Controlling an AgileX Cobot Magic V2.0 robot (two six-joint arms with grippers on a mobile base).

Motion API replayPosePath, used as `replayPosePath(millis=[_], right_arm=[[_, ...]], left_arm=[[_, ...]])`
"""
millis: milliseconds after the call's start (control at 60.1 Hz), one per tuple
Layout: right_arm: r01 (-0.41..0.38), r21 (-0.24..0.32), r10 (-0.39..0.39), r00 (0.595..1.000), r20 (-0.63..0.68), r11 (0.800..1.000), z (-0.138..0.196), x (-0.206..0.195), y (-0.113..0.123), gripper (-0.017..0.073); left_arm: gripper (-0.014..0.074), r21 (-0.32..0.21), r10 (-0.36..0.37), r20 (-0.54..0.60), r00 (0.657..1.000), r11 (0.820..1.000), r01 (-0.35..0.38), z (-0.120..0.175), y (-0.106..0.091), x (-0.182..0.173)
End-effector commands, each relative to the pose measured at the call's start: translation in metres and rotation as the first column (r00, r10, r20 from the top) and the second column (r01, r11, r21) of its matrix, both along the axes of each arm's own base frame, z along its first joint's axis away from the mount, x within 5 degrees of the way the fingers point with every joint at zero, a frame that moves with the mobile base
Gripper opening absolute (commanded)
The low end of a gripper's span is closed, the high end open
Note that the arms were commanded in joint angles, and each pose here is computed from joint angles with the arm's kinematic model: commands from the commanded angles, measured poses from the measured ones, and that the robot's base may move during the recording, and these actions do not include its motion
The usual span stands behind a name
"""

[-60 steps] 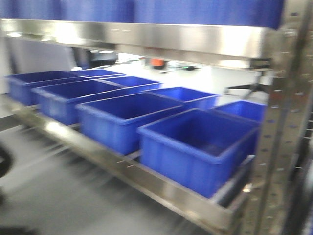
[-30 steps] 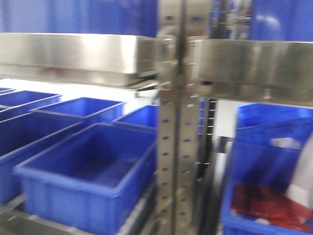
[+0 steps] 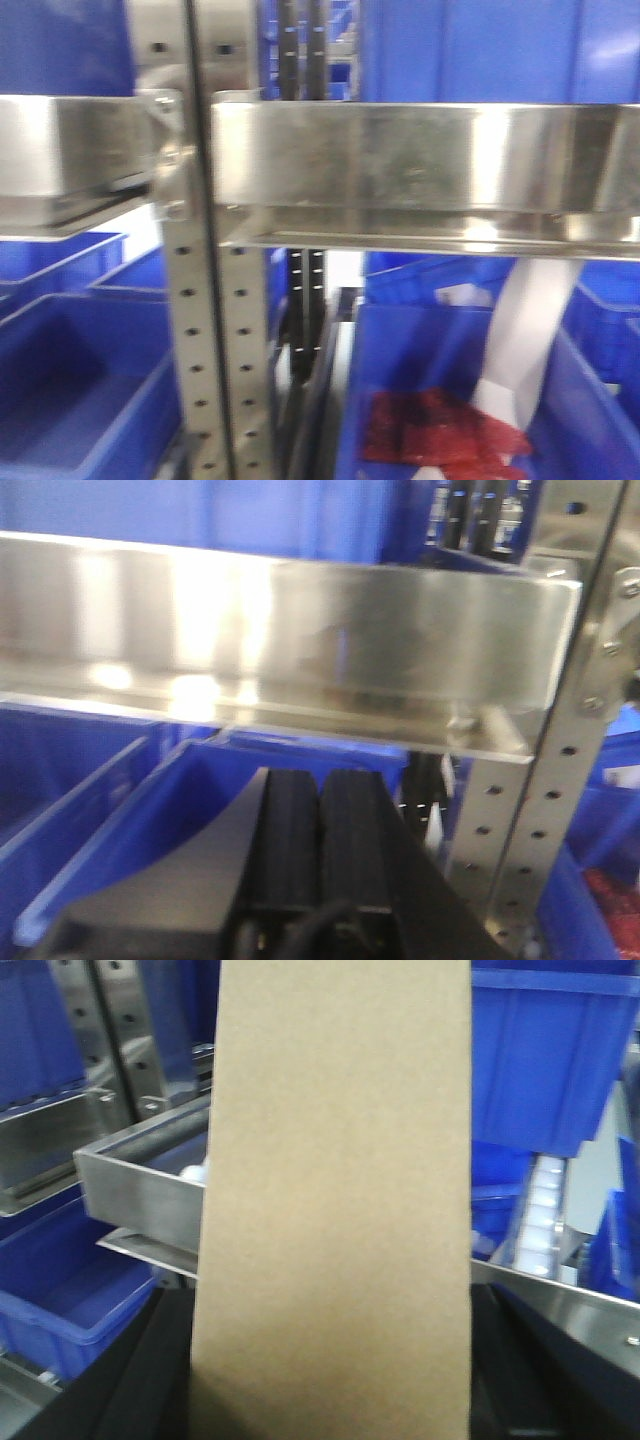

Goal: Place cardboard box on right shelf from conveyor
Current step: 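Drive up to the shelf rack holding the box in the right gripper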

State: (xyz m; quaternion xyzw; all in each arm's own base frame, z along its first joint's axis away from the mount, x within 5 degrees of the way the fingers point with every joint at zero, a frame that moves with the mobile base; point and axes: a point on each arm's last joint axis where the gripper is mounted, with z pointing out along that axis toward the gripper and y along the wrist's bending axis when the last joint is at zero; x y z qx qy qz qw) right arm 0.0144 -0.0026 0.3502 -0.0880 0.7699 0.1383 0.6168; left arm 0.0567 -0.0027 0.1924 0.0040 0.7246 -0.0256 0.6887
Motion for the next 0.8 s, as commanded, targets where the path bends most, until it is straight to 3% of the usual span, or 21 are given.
replayPosePath(millis=[0,782], right_arm=[[0.000,0.017,-0.002,0.994,0.109,1.000,0.0165,0.0013,0.0004,0.0199],[0.000,0.017,-0.002,0.994,0.109,1.000,0.0165,0.0013,0.0004,0.0199]], left_arm=[[-0.0116,-0.010,0.011,0.092,0.996,1.000,-0.010,0.0058,0.0008,-0.0008],[-0.0115,-0.009,0.008,0.091,0.996,1.000,-0.008,0.0057,0.0007,-0.0007]])
